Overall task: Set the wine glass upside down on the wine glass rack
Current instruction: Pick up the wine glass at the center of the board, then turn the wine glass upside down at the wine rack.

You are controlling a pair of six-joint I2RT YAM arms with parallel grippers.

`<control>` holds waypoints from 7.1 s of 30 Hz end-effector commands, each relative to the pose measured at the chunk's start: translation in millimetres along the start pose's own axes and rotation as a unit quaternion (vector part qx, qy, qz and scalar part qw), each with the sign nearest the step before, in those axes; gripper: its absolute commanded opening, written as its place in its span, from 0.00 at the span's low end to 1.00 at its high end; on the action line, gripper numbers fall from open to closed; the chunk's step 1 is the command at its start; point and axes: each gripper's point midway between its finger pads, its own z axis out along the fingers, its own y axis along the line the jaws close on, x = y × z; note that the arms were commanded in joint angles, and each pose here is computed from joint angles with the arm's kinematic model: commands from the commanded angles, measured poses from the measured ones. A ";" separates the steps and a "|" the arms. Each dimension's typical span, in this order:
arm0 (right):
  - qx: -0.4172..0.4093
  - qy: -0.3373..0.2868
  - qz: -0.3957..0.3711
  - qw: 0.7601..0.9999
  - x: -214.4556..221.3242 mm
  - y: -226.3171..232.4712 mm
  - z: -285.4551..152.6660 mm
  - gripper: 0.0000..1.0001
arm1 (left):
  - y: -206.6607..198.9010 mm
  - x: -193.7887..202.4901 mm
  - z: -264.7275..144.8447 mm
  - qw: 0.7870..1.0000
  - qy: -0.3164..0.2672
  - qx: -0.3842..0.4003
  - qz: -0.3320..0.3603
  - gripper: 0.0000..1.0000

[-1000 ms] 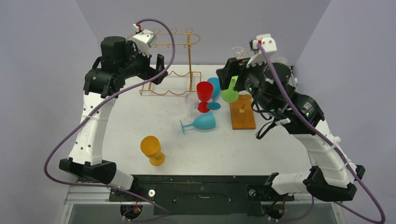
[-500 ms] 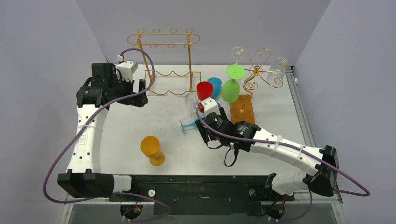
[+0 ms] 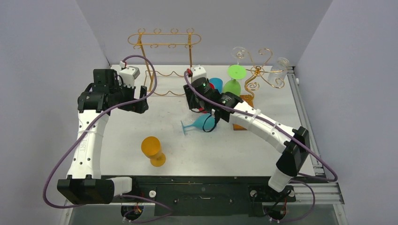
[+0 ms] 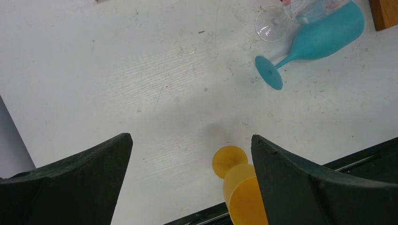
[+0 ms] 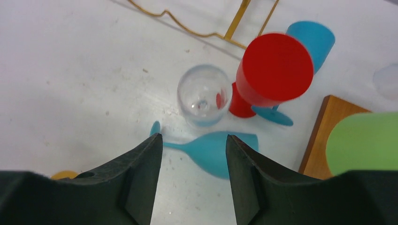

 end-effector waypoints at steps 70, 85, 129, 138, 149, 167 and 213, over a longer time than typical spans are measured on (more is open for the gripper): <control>-0.030 0.095 -0.088 0.991 19.9 38.3 103.6 0.15 | -2.1 -2.8 -20.4 0.999 -0.032 -0.013 0.021 0.96; -0.217 -0.116 0.062 0.967 -131.1 74.5 -48.9 0.00 | -44.6 -2.2 -29.9 0.992 -0.077 0.092 0.027 0.96; -0.378 -0.218 0.106 0.894 -122.2 123.6 -207.2 0.00 | -111.0 -48.2 -70.1 0.945 -0.159 0.283 0.045 0.11; -0.376 -0.174 0.111 0.903 -87.7 101.1 -217.6 0.74 | -98.5 -58.0 -95.6 0.909 -0.256 0.196 0.264 0.00; -0.399 -0.131 0.104 0.901 -83.7 64.5 -231.0 0.76 | -129.6 -66.3 -165.8 0.683 -0.434 0.090 0.581 0.00; -0.540 -0.193 0.018 0.819 -51.6 162.2 -232.3 0.79 | -147.1 -79.6 -202.0 0.563 -0.511 0.031 0.649 0.00; -0.187 -0.275 0.024 0.943 5.1 -8.0 -170.4 0.38 | -100.0 -77.0 -170.8 0.866 -0.443 0.085 0.217 0.96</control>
